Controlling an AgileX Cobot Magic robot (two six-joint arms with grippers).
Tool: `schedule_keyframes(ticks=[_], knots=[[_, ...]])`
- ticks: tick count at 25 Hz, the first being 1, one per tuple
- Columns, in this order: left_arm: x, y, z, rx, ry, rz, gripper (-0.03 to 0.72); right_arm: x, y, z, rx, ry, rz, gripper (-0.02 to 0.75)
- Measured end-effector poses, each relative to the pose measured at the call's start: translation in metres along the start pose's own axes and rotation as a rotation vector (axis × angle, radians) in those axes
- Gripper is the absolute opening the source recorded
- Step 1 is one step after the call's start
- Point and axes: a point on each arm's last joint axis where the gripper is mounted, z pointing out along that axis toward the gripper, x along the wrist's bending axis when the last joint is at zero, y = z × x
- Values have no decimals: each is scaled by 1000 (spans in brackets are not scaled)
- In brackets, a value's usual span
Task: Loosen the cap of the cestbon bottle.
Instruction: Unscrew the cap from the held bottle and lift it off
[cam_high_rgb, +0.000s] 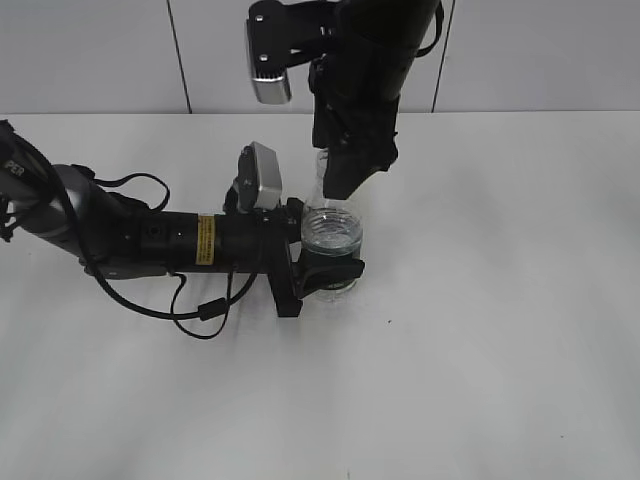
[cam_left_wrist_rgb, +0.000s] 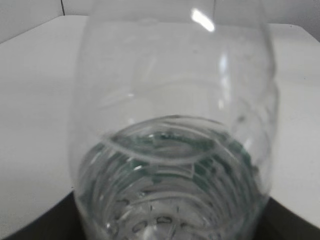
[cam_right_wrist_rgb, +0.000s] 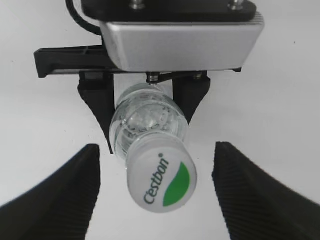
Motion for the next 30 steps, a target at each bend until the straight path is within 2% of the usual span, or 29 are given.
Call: schedule_keyframes(ticks=[4, 11, 24, 30], knots=[[0, 0, 0, 0, -1, 0, 405, -2, 2, -4, -7, -14, 78, 538], [0, 0, 0, 0, -2, -3, 405, -13, 10, -27, -57, -91, 316, 538], [0, 0, 0, -1, -1, -5, 405, -16, 8, -32, -70, -121, 984, 538], [0, 0, 0, -1, 3, -8, 405, -17, 4, -31, -53, -150, 1201, 538]])
